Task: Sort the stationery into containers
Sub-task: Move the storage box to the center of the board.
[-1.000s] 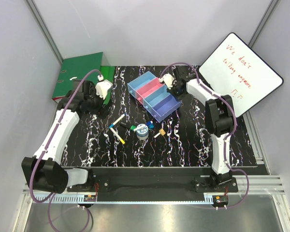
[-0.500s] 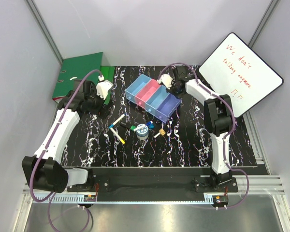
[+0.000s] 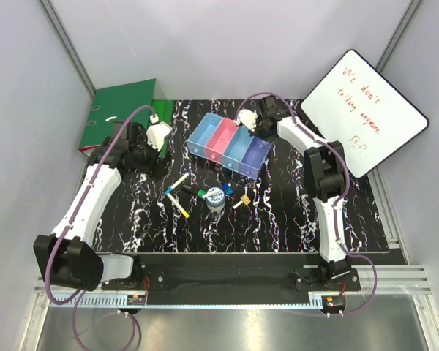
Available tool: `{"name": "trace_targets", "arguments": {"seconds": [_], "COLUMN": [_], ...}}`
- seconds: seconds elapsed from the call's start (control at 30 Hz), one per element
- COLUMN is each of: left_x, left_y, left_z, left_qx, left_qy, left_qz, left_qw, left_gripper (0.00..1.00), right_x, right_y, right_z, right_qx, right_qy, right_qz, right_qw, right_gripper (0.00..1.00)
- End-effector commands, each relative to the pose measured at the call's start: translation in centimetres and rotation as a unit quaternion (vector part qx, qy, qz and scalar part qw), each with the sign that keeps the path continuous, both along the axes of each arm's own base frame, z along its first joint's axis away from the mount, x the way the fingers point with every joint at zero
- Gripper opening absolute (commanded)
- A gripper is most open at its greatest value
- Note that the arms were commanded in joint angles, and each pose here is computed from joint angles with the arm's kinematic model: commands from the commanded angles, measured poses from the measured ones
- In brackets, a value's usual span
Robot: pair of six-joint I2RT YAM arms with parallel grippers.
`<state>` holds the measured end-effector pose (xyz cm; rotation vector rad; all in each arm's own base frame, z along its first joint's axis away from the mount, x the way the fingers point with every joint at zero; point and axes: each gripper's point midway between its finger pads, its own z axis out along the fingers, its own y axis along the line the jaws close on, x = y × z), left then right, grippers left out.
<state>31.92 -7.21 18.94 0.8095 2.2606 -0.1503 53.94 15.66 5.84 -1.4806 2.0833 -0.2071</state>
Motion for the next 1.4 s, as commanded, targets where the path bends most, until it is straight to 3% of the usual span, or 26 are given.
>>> {"name": "trace_targets", "arguments": {"seconds": [0.0,0.13,0.2,0.37,1.03,1.2,1.37], "left_x": [0.3,0.4,0.5,0.5,1.0,1.1,1.1], "left_y": [-0.6,-0.6,-0.6,-0.6,-0.9,-0.9,-1.2], "left_z": [0.1,0.0,-0.1,-0.1,-0.1,-0.4,-0.2], "left_qx": [-0.007,-0.006,-0.007,-0.005,-0.010,-0.007,-0.013], "left_qy": [-0.007,-0.005,-0.004,-0.004,0.001,0.004,0.003], "left_qz": [-0.014,-0.015,-0.016,-0.016,-0.017,-0.020,-0.022], "left_qw": [1.000,1.000,1.000,1.000,1.000,1.000,1.000], "left_gripper": [0.99,0.99,0.99,0.99,0.99,0.99,0.99], "right_x": [4.0,4.8,5.1,5.9,11.0,9.0,5.6], "right_y": [-0.2,-0.1,0.0,0.2,1.3,1.5,1.2], "right_z": [1.9,2.3,2.6,2.7,5.7,7.6,11.3], "right_qx": [-0.049,-0.065,-0.071,-0.079,-0.093,-0.060,-0.035], "right_qy": [-0.084,-0.103,-0.111,-0.122,-0.226,-0.209,-0.199], "right_qz": [0.031,0.057,0.069,0.084,0.105,0.106,0.109], "right_qw": [0.995,0.991,0.989,0.986,0.964,0.970,0.973], "right_gripper": [0.14,0.17,0.28,0.44,0.52,0.64,0.68]}}
